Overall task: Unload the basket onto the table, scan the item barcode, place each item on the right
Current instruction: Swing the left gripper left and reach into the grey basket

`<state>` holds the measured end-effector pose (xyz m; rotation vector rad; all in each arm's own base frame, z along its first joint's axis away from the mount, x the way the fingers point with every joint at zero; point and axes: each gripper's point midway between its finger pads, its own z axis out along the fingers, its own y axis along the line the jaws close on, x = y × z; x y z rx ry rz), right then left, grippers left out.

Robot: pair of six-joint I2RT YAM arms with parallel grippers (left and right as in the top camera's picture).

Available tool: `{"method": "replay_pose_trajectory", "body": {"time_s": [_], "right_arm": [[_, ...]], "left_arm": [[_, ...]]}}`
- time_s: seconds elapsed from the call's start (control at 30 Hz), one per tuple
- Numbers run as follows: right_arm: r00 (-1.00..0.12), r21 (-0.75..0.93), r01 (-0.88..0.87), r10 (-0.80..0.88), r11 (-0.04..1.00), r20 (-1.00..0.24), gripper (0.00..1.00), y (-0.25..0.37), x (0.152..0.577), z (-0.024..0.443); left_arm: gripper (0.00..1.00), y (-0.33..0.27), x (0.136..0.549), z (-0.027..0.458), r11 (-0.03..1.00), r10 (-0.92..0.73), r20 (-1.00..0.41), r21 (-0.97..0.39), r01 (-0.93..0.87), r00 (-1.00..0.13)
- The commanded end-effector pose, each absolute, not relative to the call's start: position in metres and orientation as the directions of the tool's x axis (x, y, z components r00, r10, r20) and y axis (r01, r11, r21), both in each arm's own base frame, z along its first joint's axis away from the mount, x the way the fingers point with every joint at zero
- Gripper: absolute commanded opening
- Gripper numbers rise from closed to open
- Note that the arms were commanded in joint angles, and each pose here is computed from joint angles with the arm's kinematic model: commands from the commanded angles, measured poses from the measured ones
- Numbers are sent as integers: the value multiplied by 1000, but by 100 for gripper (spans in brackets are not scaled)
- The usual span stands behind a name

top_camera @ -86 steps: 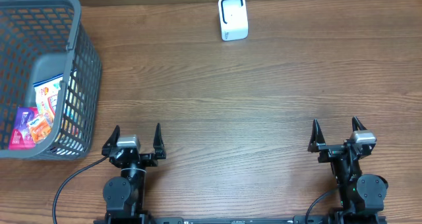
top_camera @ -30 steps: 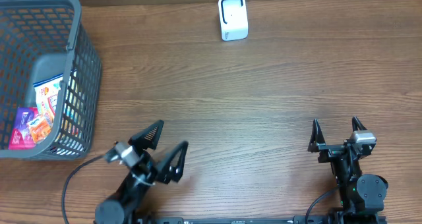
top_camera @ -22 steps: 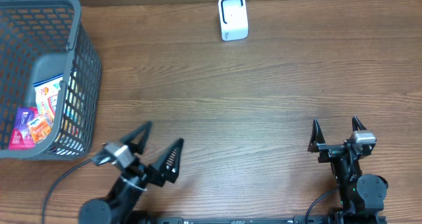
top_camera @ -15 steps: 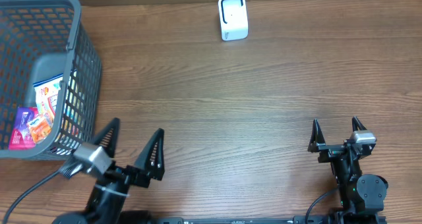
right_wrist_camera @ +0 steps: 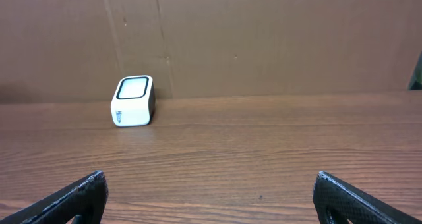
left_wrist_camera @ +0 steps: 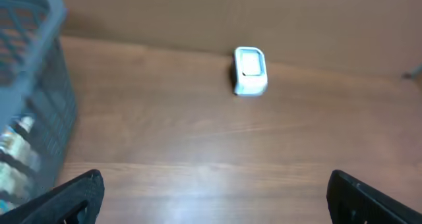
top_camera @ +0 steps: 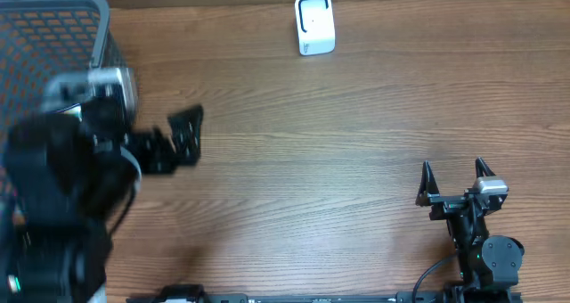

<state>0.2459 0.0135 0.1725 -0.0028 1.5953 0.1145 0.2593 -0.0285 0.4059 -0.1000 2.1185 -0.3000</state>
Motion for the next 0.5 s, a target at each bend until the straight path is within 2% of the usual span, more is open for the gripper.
{"method": "replay_pose_trajectory", "body": {"time_s": [0.0,0.03,0.13,0.2,0.33,0.47], "right_arm": [[-25,75,-77,74,994,-997,100,14,246,171],[-26,75,-77,74,994,-997,100,14,246,171],[-25,75,-77,74,994,-997,100,14,246,171],[-25,75,-77,74,994,-997,100,14,246,171],[-26,75,-77,74,994,-997,100,14,246,171],[-25,75,-77,74,994,-997,100,14,246,171]], "left_arm": [[100,12,277,441,965,-259,-850,-207,-163,-459],[100,32,285,444,940,-323,-827,-221,-261,-461],[100,65,295,447,887,-429,-777,-265,-378,-461],[100,106,302,450,818,-525,-742,-304,-488,-417],[100,170,301,451,702,-612,-729,-321,-636,-307],[100,206,300,433,632,-660,-696,-313,-709,-281]]}}
